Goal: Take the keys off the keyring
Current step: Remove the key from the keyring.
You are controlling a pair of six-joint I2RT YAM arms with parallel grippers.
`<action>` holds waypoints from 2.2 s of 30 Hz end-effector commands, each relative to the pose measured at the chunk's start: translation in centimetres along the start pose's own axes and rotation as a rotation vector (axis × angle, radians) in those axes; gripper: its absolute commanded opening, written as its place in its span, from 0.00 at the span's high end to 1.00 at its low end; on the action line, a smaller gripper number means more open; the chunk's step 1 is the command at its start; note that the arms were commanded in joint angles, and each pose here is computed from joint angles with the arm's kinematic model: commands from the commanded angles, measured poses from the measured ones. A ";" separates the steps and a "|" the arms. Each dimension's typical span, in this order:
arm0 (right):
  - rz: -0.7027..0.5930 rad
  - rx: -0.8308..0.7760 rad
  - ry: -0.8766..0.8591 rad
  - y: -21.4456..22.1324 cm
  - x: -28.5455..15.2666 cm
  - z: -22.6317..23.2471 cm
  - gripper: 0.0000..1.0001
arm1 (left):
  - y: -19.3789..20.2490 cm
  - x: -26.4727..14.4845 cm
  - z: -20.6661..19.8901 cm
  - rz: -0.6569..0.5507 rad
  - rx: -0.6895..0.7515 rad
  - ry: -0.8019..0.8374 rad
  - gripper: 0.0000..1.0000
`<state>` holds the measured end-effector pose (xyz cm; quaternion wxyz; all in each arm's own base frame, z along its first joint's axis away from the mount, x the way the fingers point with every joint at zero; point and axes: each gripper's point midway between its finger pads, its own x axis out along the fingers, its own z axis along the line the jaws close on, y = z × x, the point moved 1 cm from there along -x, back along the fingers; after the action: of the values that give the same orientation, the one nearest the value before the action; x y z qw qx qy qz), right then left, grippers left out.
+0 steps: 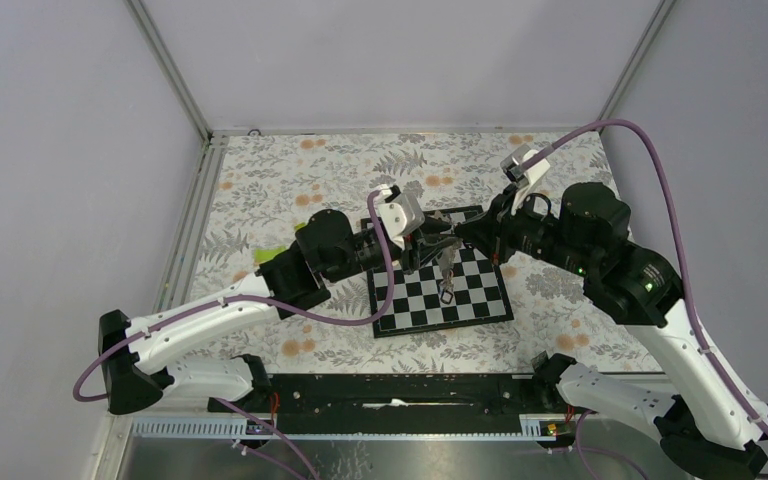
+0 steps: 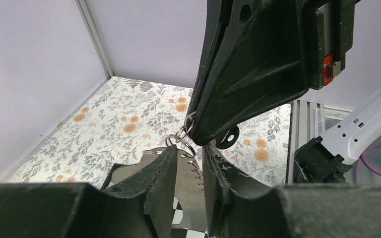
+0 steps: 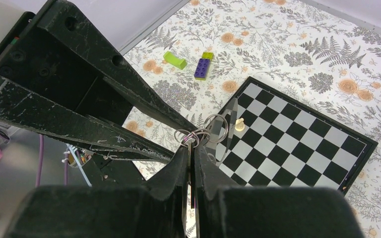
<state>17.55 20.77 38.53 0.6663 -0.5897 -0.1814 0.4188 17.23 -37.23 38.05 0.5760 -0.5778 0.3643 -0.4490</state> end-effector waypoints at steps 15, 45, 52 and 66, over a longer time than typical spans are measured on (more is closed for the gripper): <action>0.074 -0.018 -0.162 0.3 -0.7 2.8 1.00 | -3.0 -0.3 1.2 -0.111 0.066 -0.068 0.79; 0.015 -0.005 0.045 -0.6 -1.5 -0.2 0.99 | -2.6 -2.7 -1.0 -0.137 0.196 0.064 1.00; -0.019 0.134 0.081 -0.6 -0.6 -0.5 0.99 | -3.2 -3.2 -1.0 -0.160 0.218 0.060 1.00; -0.128 0.385 0.034 -1.3 0.1 0.5 0.99 | -3.5 -3.5 -0.9 -0.180 0.247 0.056 1.00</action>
<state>17.01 21.03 37.42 0.7562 -0.4869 -0.1044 0.4245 15.47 -34.97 37.64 0.6073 -0.5124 0.3174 -0.5175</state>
